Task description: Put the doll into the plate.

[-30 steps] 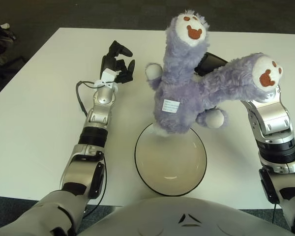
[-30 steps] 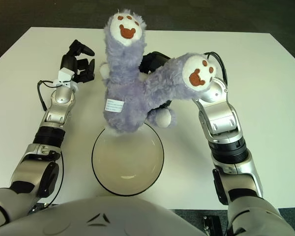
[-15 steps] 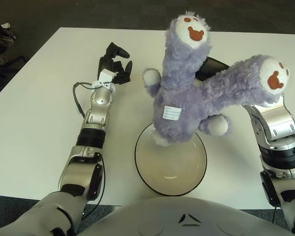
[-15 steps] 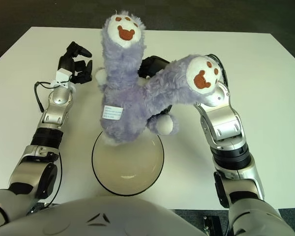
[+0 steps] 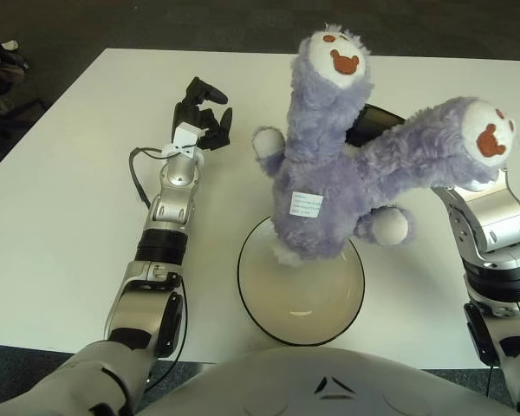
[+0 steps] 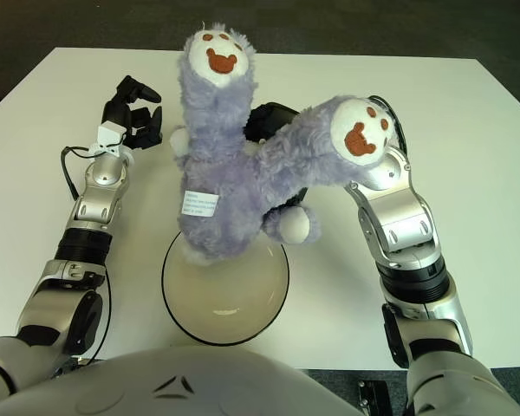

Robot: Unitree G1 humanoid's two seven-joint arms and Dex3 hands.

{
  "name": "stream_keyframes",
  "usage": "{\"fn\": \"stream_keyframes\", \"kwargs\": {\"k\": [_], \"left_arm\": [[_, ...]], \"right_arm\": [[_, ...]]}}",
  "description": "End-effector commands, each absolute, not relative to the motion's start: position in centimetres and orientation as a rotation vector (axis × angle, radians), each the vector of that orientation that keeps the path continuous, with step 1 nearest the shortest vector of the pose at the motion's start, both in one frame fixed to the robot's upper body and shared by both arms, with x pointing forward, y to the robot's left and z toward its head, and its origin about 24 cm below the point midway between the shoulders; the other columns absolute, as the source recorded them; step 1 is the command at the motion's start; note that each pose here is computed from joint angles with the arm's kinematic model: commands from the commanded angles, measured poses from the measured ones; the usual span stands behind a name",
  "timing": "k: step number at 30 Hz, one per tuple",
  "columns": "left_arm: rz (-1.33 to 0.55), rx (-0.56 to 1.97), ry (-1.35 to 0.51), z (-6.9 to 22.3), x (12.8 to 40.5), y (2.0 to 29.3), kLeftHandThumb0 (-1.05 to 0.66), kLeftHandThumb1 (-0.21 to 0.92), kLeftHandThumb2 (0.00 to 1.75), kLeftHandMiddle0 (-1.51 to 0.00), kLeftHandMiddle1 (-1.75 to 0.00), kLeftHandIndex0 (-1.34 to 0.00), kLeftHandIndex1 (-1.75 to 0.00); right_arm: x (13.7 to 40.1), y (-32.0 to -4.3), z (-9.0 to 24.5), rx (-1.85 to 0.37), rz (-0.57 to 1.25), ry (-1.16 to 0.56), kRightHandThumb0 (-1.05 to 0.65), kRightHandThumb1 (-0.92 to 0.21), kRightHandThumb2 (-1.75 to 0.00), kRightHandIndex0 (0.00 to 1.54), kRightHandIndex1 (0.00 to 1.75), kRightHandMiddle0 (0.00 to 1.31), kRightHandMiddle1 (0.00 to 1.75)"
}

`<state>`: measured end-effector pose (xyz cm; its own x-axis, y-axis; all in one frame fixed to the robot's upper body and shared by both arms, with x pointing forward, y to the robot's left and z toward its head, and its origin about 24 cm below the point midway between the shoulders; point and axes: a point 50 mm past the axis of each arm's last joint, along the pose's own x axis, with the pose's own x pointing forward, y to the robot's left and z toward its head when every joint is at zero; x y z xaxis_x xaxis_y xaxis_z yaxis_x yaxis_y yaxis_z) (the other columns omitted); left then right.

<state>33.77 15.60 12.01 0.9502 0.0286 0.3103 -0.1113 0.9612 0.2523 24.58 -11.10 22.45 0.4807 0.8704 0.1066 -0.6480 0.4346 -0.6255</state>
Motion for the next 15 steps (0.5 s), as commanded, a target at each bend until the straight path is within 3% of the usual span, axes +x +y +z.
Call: {"fn": "stream_keyframes", "kwargs": {"k": [1,5,6,7,10,15], "left_arm": [[0.084,0.275,-0.294,11.8,33.69,15.8,-0.39,0.62,0.93,-0.93,-1.75,-0.38,-1.75],[0.082,0.276,-0.3,11.84,33.74,15.77,-0.39,0.61,0.94,-0.98,-1.75,-0.38,-1.75],[0.08,0.276,-0.302,11.85,33.75,15.77,-0.39,0.61,0.94,-0.99,-1.75,-0.38,-1.75],[0.08,0.275,-0.304,11.85,33.75,15.77,-0.39,0.6,0.95,-1.01,-1.75,-0.39,-1.75],[0.079,0.273,-0.307,11.86,33.77,15.77,-0.4,0.6,0.95,-1.03,-1.75,-0.39,-1.75],[0.083,0.273,-0.312,11.89,33.82,15.79,-0.4,0.6,0.96,-1.06,-1.75,-0.39,-1.75]], "right_arm": [[24.23,-11.11,22.89,-0.61,0.991,-0.476,0.57,-0.08,-1.61,0.81,1.75,1.04,1.75],[24.15,-11.15,22.96,-0.64,1.003,-0.468,0.57,-0.08,-1.6,0.8,1.75,1.02,1.75],[24.38,-11.03,22.62,-0.505,1.099,-0.432,0.57,-0.09,-1.6,0.8,1.75,1.02,1.75],[24.49,-10.93,22.4,-0.401,1.172,-0.411,0.36,-0.07,-1.61,0.81,1.75,0.86,1.75],[24.64,-10.84,22.14,-0.238,1.284,-0.383,0.11,-0.06,-1.63,0.83,1.75,0.66,1.75],[24.69,-10.92,22.25,-0.218,1.301,-0.377,0.01,-0.05,-1.63,0.83,1.75,0.57,1.75]]}}
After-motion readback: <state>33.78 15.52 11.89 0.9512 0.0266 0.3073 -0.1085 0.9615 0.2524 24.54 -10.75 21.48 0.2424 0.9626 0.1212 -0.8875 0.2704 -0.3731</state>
